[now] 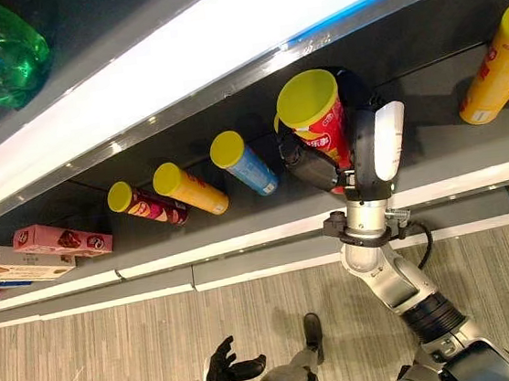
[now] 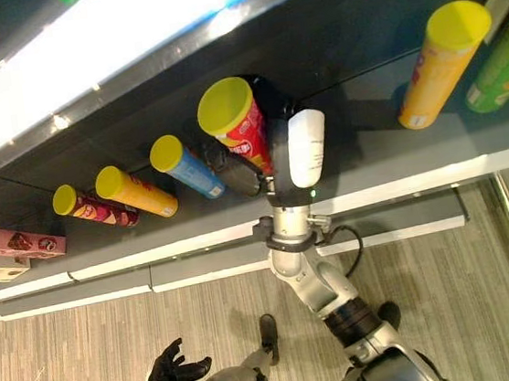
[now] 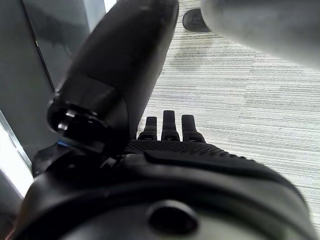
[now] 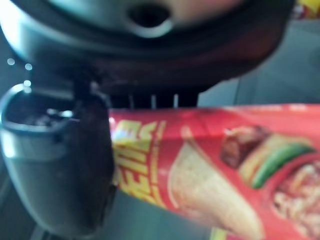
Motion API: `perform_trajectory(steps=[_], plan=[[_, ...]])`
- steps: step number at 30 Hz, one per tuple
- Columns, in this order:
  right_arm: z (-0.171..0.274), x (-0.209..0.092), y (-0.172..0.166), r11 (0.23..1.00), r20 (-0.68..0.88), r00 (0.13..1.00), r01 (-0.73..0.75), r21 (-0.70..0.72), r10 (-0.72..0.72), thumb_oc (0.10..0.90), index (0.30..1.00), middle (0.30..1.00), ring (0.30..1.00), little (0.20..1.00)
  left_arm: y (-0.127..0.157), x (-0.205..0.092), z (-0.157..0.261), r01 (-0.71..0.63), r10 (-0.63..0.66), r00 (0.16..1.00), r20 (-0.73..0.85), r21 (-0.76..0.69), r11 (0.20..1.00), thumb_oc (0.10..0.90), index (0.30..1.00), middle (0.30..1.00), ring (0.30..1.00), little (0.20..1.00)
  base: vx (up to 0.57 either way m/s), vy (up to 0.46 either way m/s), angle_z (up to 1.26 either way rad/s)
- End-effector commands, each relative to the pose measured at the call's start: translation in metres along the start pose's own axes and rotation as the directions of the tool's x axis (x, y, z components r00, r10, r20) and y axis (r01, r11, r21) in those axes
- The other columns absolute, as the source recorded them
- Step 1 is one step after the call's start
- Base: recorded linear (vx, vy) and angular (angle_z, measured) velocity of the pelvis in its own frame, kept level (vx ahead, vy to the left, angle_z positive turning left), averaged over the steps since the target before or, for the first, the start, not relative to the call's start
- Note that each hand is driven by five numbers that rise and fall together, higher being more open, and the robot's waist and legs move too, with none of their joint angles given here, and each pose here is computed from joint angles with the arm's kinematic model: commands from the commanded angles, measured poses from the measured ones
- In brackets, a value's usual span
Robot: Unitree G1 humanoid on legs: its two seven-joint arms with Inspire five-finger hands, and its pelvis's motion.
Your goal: Put the goods on the table back onto the shelves and tidy them up.
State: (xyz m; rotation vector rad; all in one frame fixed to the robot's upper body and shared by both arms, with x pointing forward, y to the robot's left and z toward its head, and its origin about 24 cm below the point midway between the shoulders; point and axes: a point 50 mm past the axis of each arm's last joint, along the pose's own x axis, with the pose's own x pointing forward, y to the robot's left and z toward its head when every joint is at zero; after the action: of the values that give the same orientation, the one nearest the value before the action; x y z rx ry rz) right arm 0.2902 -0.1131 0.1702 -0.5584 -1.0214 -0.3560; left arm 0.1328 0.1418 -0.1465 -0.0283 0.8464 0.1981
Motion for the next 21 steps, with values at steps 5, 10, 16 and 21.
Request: perform_trajectory(steps=[5, 10, 16, 21], plan=[[0.045, 0.046, -0.016, 0.972, 0.282, 0.932, 0.206, 0.111, -0.229, 0.4, 0.3, 0.3, 0.3, 0.3, 0.009, -0.009, -0.026, -0.005, 0.015, 0.998, -0.058, 0.178, 0.984, 0.8, 0.9, 0.9, 0.9, 0.9, 0.0, 0.056, 0.02], [0.038, 0.049, -0.024, 0.967, 0.278, 0.926, 0.244, 0.075, -0.255, 0.4, 0.3, 0.3, 0.3, 0.3, 0.006, -0.009, -0.022, -0.003, 0.009, 1.0, -0.026, 0.221, 0.975, 0.8, 0.9, 0.9, 0.9, 0.9, 0.01, 0.067, -0.07], [0.033, 0.057, -0.031, 0.955, 0.301, 0.907, 0.292, 0.052, -0.294, 0.4, 0.3, 0.3, 0.3, 0.3, -0.001, -0.007, -0.013, 0.006, -0.012, 1.0, 0.021, 0.263, 0.965, 0.8, 0.9, 0.9, 0.9, 0.9, -0.02, 0.055, -0.05], [0.023, 0.064, -0.04, 0.941, 0.297, 0.898, 0.338, 0.008, -0.325, 0.4, 0.3, 0.3, 0.3, 0.3, -0.011, -0.006, -0.001, 0.027, -0.052, 0.995, 0.082, 0.28, 0.96, 0.8, 0.9, 0.9, 0.9, 0.9, 0.0, 0.033, -0.05]])
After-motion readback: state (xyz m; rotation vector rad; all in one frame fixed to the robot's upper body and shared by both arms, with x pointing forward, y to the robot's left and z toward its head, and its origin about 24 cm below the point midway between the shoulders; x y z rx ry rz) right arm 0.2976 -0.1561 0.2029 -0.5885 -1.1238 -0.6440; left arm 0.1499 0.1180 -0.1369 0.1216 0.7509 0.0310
